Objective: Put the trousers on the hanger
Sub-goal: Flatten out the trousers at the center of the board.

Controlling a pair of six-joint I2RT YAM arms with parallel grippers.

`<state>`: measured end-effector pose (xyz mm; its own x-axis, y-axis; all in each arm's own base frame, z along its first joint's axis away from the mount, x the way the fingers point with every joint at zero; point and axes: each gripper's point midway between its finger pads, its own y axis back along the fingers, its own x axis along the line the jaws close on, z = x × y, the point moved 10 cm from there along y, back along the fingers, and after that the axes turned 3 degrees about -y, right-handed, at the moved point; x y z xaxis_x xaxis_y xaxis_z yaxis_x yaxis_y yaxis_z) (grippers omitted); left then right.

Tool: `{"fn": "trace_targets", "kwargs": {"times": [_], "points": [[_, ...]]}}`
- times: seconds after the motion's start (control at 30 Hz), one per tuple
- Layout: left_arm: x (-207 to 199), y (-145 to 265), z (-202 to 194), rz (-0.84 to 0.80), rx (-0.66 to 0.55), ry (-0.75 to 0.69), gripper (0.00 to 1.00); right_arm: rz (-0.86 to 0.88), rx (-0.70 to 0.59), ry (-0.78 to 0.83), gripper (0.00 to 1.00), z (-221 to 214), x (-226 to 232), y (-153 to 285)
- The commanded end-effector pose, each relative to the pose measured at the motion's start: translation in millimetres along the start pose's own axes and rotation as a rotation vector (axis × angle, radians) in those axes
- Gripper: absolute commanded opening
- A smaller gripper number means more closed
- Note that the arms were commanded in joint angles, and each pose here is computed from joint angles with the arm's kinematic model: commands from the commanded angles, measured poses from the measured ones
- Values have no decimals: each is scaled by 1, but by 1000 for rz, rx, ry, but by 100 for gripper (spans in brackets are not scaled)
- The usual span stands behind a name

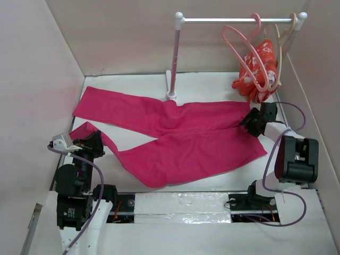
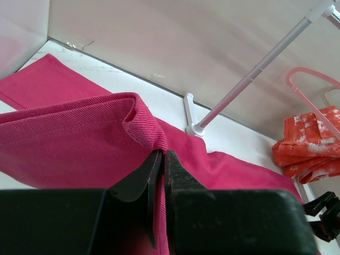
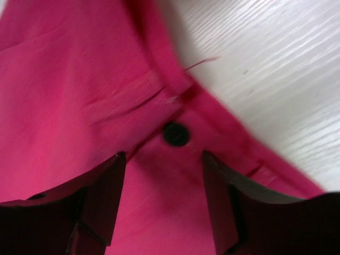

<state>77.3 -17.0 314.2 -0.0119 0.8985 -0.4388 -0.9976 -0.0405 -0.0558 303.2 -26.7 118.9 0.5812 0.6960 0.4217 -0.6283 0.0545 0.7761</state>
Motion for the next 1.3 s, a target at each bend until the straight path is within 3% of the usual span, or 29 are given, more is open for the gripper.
{"fn": "trace_targets", "kwargs": {"times": [0.0,0.17,0.27,0.33,0.43,0.6,0.7,0.9,1.07,1.17,1.27], "points": [[-4,-1,6,-31,-45,10,0,-19,-121,-13,70,9,4,27],[-3,-1,6,-20,-50,15,0,-129,-275,-114,68,-13,-36,79],[-3,0,7,-15,-54,15,0,-159,-299,-207,64,-32,-58,93],[-2,0,6,-10,-55,16,0,-58,-343,-275,62,-36,-52,110],[-1,2,8,2,-69,21,0,-124,-343,-361,59,-47,-62,109],[0,4,10,15,-87,25,0,-231,-229,-416,59,-55,-71,82],[0,4,10,19,-90,25,0,-372,-124,-483,49,-63,-72,70],[0,5,11,15,-90,22,0,-407,-183,-525,49,-71,-60,75],[-1,4,11,12,-83,22,0,-443,-155,-521,48,-72,-56,76],[-1,3,11,10,-74,20,0,-477,-188,-506,43,-69,-50,84],[-1,1,10,13,-64,18,0,-448,-206,-482,46,-66,-48,82]]}}
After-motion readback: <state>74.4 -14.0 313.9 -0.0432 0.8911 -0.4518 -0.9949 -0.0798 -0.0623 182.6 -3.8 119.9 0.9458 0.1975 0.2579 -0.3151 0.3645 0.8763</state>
